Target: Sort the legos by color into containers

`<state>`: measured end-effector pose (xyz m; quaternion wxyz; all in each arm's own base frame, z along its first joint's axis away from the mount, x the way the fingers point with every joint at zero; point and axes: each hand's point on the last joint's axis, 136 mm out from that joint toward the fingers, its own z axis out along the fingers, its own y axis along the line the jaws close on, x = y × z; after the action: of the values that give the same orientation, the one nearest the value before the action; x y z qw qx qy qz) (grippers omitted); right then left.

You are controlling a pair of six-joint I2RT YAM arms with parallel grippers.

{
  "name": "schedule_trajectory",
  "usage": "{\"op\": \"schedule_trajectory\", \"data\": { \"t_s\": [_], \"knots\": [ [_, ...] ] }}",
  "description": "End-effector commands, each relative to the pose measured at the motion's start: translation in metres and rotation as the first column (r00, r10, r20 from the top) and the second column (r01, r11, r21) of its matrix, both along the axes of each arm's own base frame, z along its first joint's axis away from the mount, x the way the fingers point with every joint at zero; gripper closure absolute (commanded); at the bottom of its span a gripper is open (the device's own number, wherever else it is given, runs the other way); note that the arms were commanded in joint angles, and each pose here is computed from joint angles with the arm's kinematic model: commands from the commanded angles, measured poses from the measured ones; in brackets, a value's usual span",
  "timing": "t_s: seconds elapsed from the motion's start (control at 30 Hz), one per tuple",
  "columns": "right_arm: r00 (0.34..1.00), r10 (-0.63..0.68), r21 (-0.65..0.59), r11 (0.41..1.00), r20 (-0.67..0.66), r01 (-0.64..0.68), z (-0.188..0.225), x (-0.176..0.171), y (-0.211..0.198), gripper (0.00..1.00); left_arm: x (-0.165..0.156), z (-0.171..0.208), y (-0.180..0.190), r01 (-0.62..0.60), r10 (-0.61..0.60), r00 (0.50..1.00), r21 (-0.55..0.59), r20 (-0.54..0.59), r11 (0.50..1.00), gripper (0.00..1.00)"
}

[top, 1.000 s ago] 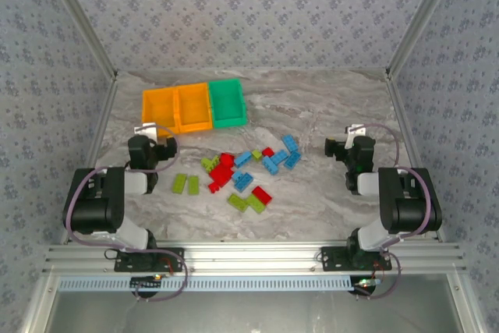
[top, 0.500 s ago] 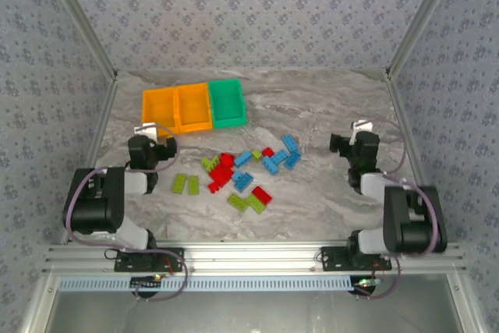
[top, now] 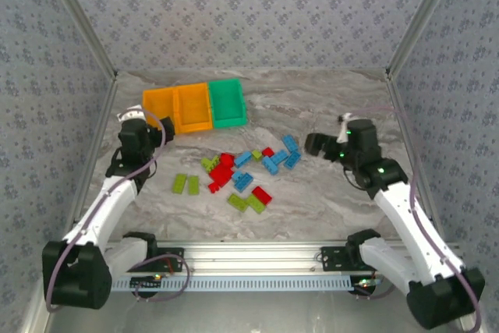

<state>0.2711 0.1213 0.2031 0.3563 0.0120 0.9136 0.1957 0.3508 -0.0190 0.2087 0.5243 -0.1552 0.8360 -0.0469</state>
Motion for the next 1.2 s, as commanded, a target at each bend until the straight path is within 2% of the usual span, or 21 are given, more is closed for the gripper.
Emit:
{"op": "schedule_trajectory", "data": {
  "t_s": [0.0, 0.07, 0.13, 0.2, 0.27, 0.3, 0.37, 0.47, 0.6, 0.73, 0.9, 1.17],
  "knots": [
    [0.951, 0.17, -0.036, 0.982, -0.26, -0.185, -0.03, -0.054, 0.037, 0.0, -0.06, -0.052, -0.032, -0.027, -0.033, 0.923, -0.149, -0.383, 0.988, 0.04],
    [0.937, 0.231, -0.06, 0.965, -0.262, -0.254, -0.032, -0.063, 0.06, 0.0, -0.077, -0.063, -0.055, 0.03, -0.109, 0.876, -0.171, -0.47, 0.985, 0.04],
    [0.932, 0.266, -0.063, 0.955, -0.246, -0.29, -0.032, -0.067, 0.076, 0.0, -0.094, -0.08, -0.061, 0.045, -0.118, 0.825, -0.143, -0.553, 0.989, 0.08],
    [0.929, 0.278, -0.069, 0.951, -0.246, -0.303, -0.033, -0.067, 0.084, 0.0, -0.106, -0.098, -0.052, 0.049, -0.077, 0.785, -0.062, -0.614, 0.997, 0.14],
    [0.929, 0.279, -0.084, 0.948, -0.242, -0.306, -0.034, -0.066, 0.089, 0.0, -0.117, -0.114, -0.034, 0.029, 0.003, 0.745, 0.037, -0.667, 0.999, 0.26],
    [0.93, 0.275, -0.095, 0.948, -0.244, -0.305, -0.035, -0.065, 0.09, 0.0, -0.119, -0.119, -0.033, 0.035, 0.008, 0.73, 0.049, -0.683, 0.998, 0.29],
    [0.927, 0.28, -0.105, 0.944, -0.251, -0.313, -0.036, -0.066, 0.093, 0.0, -0.12, -0.13, -0.044, 0.071, -0.051, 0.704, -0.001, -0.708, 0.997, 0.34],
    [0.924, 0.282, -0.119, 0.94, -0.258, -0.321, -0.038, -0.066, 0.096, 0.0, -0.115, -0.142, -0.059, 0.107, -0.114, 0.675, -0.056, -0.729, 0.993, 0.35],
    [0.925, 0.277, -0.133, 0.939, -0.26, -0.318, -0.038, -0.067, 0.098, 0.0, -0.109, -0.157, -0.051, 0.099, -0.055, 0.643, 0.011, -0.764, 0.995, 0.41],
    [0.925, 0.276, -0.145, 0.936, -0.26, -0.32, -0.035, -0.068, 0.099, 0.0, -0.111, -0.174, -0.046, 0.089, -0.048, 0.609, 0.008, -0.792, 0.996, 0.46],
    [0.927, 0.272, -0.147, 0.938, -0.257, -0.315, -0.032, -0.068, 0.1, 0.0, -0.104, -0.181, -0.043, 0.07, -0.046, 0.619, -0.003, -0.784, 0.998, 0.52],
    [0.923, 0.311, -0.115, 0.932, -0.228, -0.343, -0.014, -0.074, 0.115, 0.0, -0.103, -0.194, -0.035, 0.031, -0.027, 0.598, -0.01, -0.801, 0.999, 0.58]
  ]
}}
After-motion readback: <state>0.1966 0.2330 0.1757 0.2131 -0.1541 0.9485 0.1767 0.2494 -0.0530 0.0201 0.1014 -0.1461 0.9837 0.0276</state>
